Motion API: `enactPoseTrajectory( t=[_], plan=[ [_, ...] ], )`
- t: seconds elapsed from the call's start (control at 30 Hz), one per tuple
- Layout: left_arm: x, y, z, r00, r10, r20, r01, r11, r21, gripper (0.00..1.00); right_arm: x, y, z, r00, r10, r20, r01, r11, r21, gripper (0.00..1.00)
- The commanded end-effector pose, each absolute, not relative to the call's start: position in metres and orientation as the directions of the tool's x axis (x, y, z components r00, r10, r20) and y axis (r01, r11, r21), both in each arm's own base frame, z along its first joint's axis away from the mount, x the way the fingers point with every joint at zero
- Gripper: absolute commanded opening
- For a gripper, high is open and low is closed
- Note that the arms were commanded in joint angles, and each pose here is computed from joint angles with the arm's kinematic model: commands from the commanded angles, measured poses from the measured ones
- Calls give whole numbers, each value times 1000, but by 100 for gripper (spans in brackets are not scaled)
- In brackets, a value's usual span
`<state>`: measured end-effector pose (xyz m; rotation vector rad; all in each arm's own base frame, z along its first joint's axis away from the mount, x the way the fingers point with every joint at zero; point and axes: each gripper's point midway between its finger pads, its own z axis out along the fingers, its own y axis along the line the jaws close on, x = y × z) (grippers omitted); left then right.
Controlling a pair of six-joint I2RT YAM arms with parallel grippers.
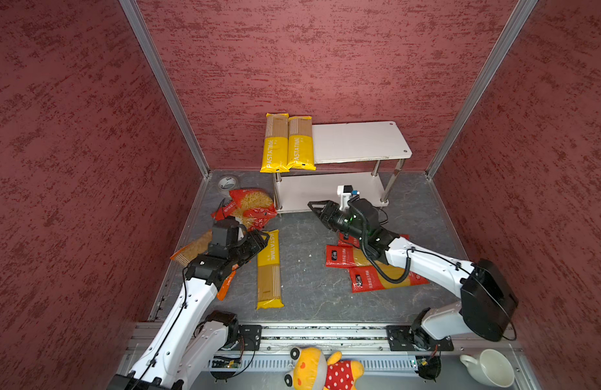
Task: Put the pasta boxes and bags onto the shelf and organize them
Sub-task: 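Lower both grippers onto the yellow PASTATIME pack lying on the table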
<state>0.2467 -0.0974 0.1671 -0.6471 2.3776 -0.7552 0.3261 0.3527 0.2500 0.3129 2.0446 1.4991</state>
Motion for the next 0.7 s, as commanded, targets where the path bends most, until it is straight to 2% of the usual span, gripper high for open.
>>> enactPoseTrajectory(
  t=[0.0, 0.13, 0.33, 0.67],
  plan=[
    [231, -82, 137, -714, -593, -372, -370, 771, -518, 66, 314, 372, 190, -852, 420, -312, -84, 479, 874, 49],
    [218, -77, 109, -696, -629, -345, -434, 752, -496, 67, 298, 409, 133, -925, 276, -260, -66, 559, 827, 48],
    [202, -71, 76, -683, -671, -290, -501, 719, -482, 68, 272, 466, 95, -977, 91, -192, -109, 564, 818, 49],
    [214, -91, 47, -700, -675, -233, -481, 687, -545, 64, 265, 488, 52, -994, 5, -113, -89, 578, 811, 48]
  ],
)
